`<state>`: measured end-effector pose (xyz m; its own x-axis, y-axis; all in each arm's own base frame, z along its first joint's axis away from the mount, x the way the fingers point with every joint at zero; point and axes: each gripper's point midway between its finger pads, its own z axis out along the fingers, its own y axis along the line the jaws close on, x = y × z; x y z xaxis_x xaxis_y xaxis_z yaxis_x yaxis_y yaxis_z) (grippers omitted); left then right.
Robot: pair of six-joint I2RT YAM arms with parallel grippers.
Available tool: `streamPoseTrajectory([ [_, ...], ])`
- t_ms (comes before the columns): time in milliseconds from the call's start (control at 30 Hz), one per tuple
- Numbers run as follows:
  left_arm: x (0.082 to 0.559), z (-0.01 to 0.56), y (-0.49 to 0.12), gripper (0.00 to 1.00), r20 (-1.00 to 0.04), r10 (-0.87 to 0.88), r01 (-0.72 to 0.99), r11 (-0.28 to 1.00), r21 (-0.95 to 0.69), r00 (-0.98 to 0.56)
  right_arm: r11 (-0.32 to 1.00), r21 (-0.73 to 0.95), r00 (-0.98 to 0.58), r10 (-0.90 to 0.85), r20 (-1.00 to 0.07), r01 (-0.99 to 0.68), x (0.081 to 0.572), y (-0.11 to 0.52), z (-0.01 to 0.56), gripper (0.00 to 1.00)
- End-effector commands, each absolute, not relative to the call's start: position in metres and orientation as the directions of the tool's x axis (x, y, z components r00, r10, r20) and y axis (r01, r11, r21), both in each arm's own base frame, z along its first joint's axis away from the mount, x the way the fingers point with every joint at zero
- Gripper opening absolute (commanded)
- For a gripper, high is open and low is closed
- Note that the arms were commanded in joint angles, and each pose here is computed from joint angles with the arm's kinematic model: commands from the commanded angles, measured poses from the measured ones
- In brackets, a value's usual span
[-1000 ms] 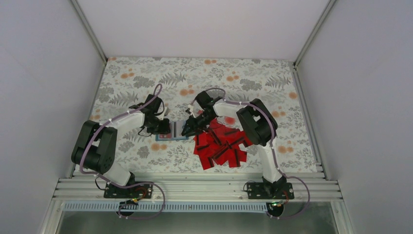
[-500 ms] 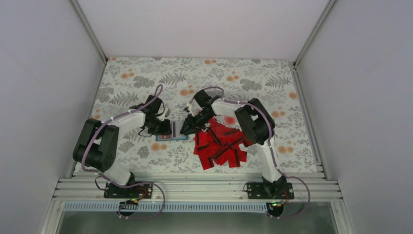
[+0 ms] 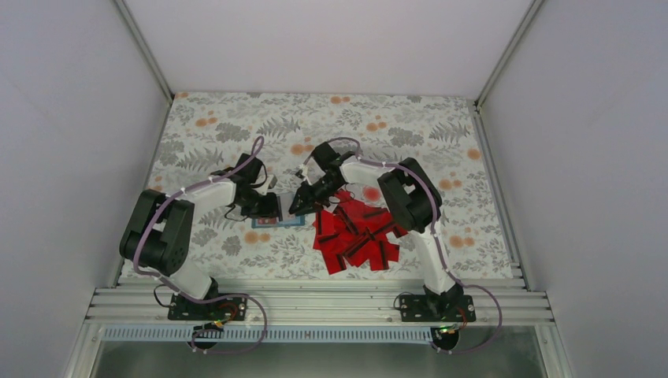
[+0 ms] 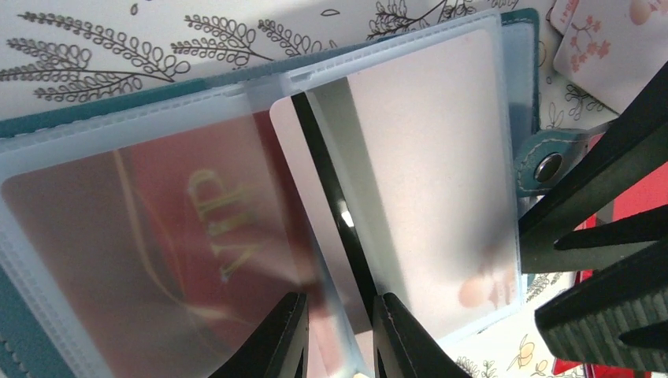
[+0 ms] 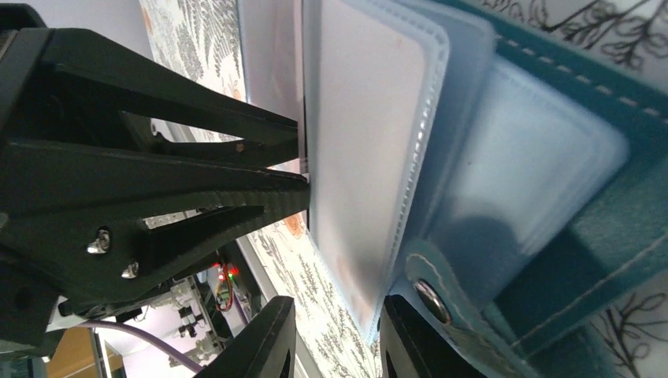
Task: Put the credit cards into the card holder
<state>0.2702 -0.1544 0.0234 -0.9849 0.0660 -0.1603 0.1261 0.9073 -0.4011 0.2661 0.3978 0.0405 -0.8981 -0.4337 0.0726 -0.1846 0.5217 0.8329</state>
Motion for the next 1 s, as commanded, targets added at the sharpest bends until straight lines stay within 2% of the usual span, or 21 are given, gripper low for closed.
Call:
streamPoseTrajectory([
  [0, 0.266, 0.014, -0.153, 0.22, -0.138, 0.088, 0.136, 0.908, -0.396, -0.986, 0.446, 0.867, -0.877, -0.479, 0.021, -0.223, 0.262, 0.411, 0.057, 0.28],
  [367, 0.274, 0.031, -0.156, 0.23, -0.166, 0.075, 0.137, 0.906, -0.401, -0.983, 0.409, 0.880, -0.862, -0.507, -0.002, -0.243, 0.261, 0.421, 0.065, 0.28],
  [633, 0.277, 0.060, -0.139, 0.29, -0.207, 0.012, 0.085, 0.935, -0.345, -0.978, 0.408, 0.879, -0.858, -0.514, 0.000, -0.245, 0.262, 0.428, 0.063, 0.28],
  [967, 0.271, 0.092, -0.110, 0.32, -0.270, -0.084, 0.002, 0.953, -0.302, -0.959, 0.386, 0.887, -0.849, -0.528, -0.013, -0.254, 0.265, 0.448, 0.067, 0.29],
])
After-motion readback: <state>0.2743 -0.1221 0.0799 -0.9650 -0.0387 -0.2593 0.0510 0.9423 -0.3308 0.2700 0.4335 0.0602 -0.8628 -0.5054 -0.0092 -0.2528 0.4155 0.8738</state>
